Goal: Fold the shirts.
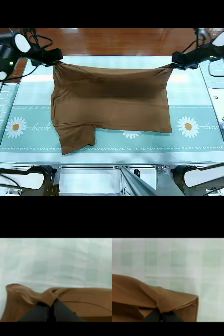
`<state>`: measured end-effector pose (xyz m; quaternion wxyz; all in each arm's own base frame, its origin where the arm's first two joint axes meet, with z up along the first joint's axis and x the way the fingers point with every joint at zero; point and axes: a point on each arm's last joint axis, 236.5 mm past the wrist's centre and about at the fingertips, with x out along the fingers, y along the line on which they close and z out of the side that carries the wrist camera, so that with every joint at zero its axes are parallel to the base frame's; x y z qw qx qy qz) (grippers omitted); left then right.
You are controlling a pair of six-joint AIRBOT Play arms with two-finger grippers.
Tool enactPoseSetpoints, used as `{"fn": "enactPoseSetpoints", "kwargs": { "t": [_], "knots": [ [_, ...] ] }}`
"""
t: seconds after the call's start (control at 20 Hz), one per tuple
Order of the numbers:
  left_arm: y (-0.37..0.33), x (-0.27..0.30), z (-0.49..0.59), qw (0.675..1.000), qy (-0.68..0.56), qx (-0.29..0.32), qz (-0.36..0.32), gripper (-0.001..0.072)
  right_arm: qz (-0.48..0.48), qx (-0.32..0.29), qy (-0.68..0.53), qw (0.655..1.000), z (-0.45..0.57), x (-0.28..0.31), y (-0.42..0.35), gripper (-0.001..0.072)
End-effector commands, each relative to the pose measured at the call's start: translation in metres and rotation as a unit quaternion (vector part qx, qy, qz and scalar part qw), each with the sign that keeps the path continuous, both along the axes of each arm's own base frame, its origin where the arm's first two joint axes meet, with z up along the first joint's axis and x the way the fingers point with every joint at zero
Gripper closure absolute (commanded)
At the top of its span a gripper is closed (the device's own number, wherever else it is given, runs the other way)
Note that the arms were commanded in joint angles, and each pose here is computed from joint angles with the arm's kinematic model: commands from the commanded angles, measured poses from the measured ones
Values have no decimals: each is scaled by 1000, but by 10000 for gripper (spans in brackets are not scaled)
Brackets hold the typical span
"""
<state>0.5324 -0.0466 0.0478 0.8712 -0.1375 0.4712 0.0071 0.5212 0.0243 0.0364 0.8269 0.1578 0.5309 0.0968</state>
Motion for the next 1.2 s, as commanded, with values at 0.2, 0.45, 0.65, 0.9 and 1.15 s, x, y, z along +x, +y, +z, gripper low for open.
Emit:
{"fn": "enactPoseSetpoints", "kwargs": {
  "t": [0.2, 0.45, 0.65, 0.9, 1.15],
  "knots": [
    [-9, -6, -42, 992, 75, -100, -8, 669, 0, 62, 53, 997, -28, 13, 9, 684],
    [6, -64, -66, 975, 189, -78, -89, 669, 65, 46, 164, 983, -43, -50, 1, 685],
    [18, -98, -93, 953, 278, -63, -100, 669, 60, -8, 217, 974, -76, -72, -12, 684],
    [13, -98, -104, 950, 287, -63, -104, 668, 66, -5, 245, 967, -101, -85, -2, 684],
    [18, -124, -100, 933, 338, -61, -107, 4, 74, 46, 230, 969, -85, -83, 9, 81]
  ]
}}
